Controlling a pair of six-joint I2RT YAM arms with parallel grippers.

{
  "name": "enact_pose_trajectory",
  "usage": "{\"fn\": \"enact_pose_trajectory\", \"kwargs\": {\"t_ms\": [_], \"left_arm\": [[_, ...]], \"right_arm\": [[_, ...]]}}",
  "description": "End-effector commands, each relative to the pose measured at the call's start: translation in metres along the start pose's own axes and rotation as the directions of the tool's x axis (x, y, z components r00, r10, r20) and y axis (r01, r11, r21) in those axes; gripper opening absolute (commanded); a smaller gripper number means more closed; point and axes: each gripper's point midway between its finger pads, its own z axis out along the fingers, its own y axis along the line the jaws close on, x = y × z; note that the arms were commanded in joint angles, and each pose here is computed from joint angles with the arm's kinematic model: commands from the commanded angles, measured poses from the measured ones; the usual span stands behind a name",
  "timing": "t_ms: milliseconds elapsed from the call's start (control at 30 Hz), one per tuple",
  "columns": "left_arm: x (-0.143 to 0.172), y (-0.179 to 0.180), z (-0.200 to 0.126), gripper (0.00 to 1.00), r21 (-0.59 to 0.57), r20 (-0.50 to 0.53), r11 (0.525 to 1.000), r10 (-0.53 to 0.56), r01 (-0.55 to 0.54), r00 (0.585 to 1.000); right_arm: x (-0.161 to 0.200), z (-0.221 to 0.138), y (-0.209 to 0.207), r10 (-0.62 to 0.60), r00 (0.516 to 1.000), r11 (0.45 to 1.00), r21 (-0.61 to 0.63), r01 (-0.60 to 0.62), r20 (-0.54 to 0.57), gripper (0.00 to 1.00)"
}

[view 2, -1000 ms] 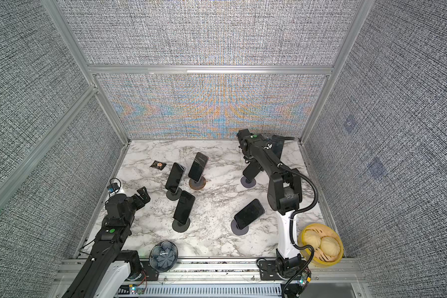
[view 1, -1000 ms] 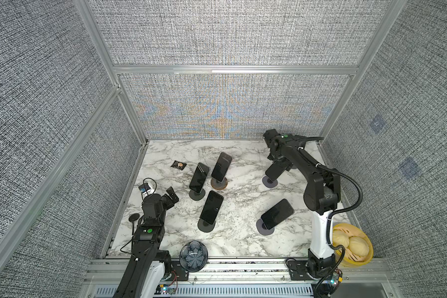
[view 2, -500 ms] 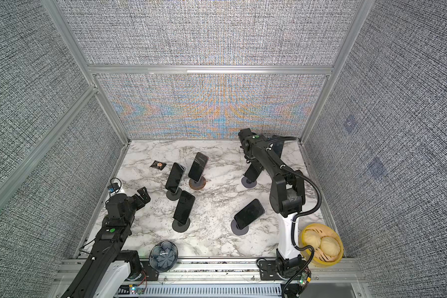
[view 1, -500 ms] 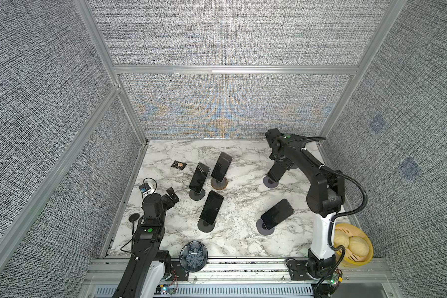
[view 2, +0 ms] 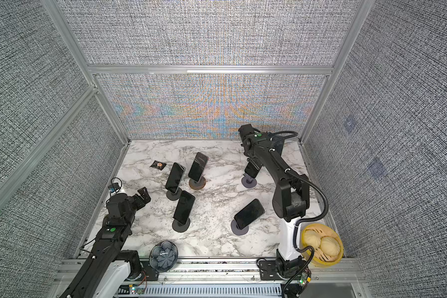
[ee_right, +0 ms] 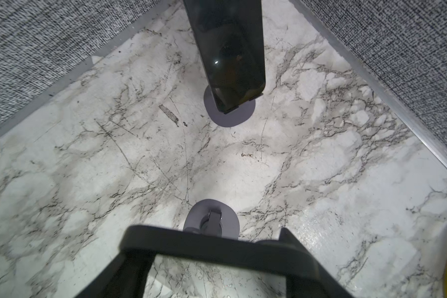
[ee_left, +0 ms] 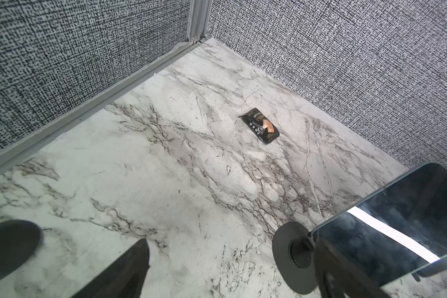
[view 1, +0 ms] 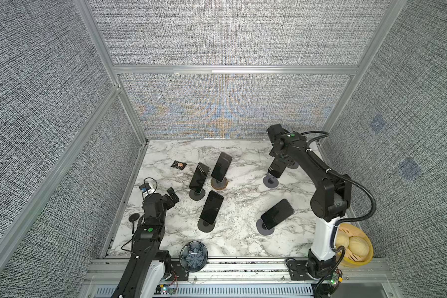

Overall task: Remove the phone from the phone stand
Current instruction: Remove the phone from the phone stand, then place the phone at the bottom-center of the table.

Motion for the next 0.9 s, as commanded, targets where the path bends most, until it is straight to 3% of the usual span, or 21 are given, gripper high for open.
{"fn": "enact_pose_trajectory", "kwargs": {"t_ms": [0,300,633,867], "left_arm": [[-0.005,-0.001,0.001,0.99,0.002,0.024,1.000,-0.006,0.006,1.000],[-0.005,-0.002,0.002,0.99,0.008,0.017,1.000,-0.005,0.004,1.000],[0.000,-0.001,0.008,0.99,-0.004,0.000,1.000,-0.008,0.008,1.000],[0.003,-0.003,0.013,0.99,0.001,-0.019,1.000,-0.014,0.014,1.000]], "right_arm": [[-0.009,-0.014,0.014,-0.072,0.996,0.995,-0.067,0.075,0.048,0.72],[0.018,-0.063,0.064,-0.314,0.943,0.907,-0.257,0.333,0.116,0.71],[0.089,-0.105,0.074,-0.461,0.885,0.770,-0.469,0.433,0.060,0.71],[0.152,-0.134,0.069,-0.586,0.809,0.650,-0.568,0.505,0.048,0.69]]}}
